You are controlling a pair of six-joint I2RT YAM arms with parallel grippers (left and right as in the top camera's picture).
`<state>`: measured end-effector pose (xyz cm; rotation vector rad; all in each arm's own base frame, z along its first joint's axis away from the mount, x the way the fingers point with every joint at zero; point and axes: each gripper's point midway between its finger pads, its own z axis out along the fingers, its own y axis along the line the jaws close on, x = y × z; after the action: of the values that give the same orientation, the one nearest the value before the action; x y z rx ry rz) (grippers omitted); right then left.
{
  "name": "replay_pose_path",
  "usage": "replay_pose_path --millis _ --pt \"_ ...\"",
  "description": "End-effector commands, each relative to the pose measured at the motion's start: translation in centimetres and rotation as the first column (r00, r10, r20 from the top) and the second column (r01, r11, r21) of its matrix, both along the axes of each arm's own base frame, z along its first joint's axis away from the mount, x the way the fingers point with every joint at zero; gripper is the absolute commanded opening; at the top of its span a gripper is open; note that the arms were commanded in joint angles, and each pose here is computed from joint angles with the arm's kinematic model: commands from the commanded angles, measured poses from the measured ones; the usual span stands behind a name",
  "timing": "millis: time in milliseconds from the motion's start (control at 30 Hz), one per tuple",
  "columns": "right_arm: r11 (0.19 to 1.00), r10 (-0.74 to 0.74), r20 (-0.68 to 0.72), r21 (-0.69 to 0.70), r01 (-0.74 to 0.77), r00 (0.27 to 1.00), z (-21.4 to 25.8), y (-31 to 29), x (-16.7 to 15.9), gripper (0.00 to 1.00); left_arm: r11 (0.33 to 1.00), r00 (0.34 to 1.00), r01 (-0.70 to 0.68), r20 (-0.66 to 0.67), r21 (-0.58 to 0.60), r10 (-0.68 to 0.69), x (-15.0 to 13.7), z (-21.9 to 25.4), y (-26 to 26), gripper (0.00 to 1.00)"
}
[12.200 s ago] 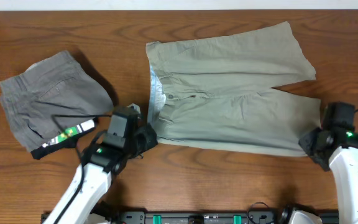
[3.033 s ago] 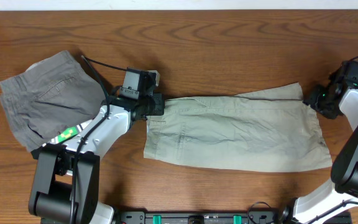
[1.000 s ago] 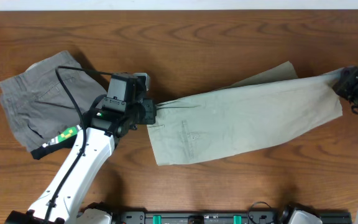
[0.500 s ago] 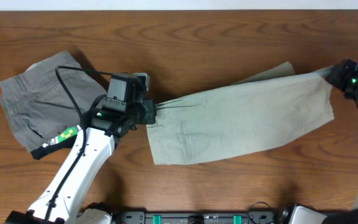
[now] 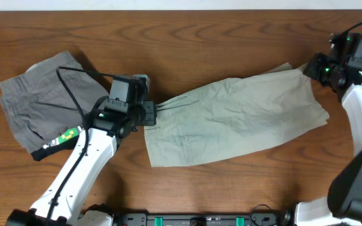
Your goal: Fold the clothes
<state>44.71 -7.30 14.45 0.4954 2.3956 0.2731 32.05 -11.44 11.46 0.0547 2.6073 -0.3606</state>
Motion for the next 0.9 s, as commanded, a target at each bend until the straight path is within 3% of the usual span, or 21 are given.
replay_pose_path --millis 0,300,333,400,433,500,700,800,867 --pt "1.000 0.018 -0.011 -0.021 -0.018 1.000 -1.1 0.3 1.0 0.01 0.998 1.000 -0.031 -0.002 0.061 0.031 0.6 -1.3 1.1 0.06" --pt "0.999 0.047 -0.042 -0.013 -0.047 0.998 -4.5 1.4 2.5 0.02 0.992 0.997 -0.070 0.046 0.103 0.066 3.3 -2.8 1.6 0.09" --pt "0.999 0.048 -0.040 -0.013 -0.048 0.998 -4.7 1.4 2.6 0.10 0.987 0.994 -0.097 0.067 0.126 0.089 3.8 -2.8 2.1 0.13" --pt "0.999 0.042 -0.038 -0.021 -0.043 0.998 -4.8 1.2 2.8 0.43 0.972 0.980 -0.175 0.118 0.155 0.157 4.9 -2.5 3.2 0.31" --pt "0.999 0.034 -0.040 -0.030 -0.035 0.999 -4.8 1.0 2.8 0.51 0.965 0.972 -0.208 0.147 0.161 0.185 5.4 -2.1 3.7 0.38" --pt "0.999 0.019 -0.036 -0.042 -0.020 0.999 -4.4 0.4 2.7 0.58 0.959 0.957 -0.240 0.205 0.153 0.207 6.5 -0.8 4.2 0.50" --pt "0.999 -0.020 -0.030 -0.049 0.018 0.999 -1.5 -1.3 0.6 0.55 0.967 0.938 -0.241 0.273 0.078 0.211 7.7 3.9 3.9 0.50" --pt "0.998 -0.003 -0.096 -0.057 -0.002 0.995 -1.4 -1.4 -1.6 0.43 0.991 0.969 -0.134 0.209 -0.006 0.133 6.2 3.9 1.6 0.31" --pt "0.999 -0.002 -0.150 -0.047 -0.005 0.989 -2.2 -1.3 -2.7 0.33 0.995 0.983 -0.093 0.154 -0.031 0.096 5.2 3.0 0.7 0.24"
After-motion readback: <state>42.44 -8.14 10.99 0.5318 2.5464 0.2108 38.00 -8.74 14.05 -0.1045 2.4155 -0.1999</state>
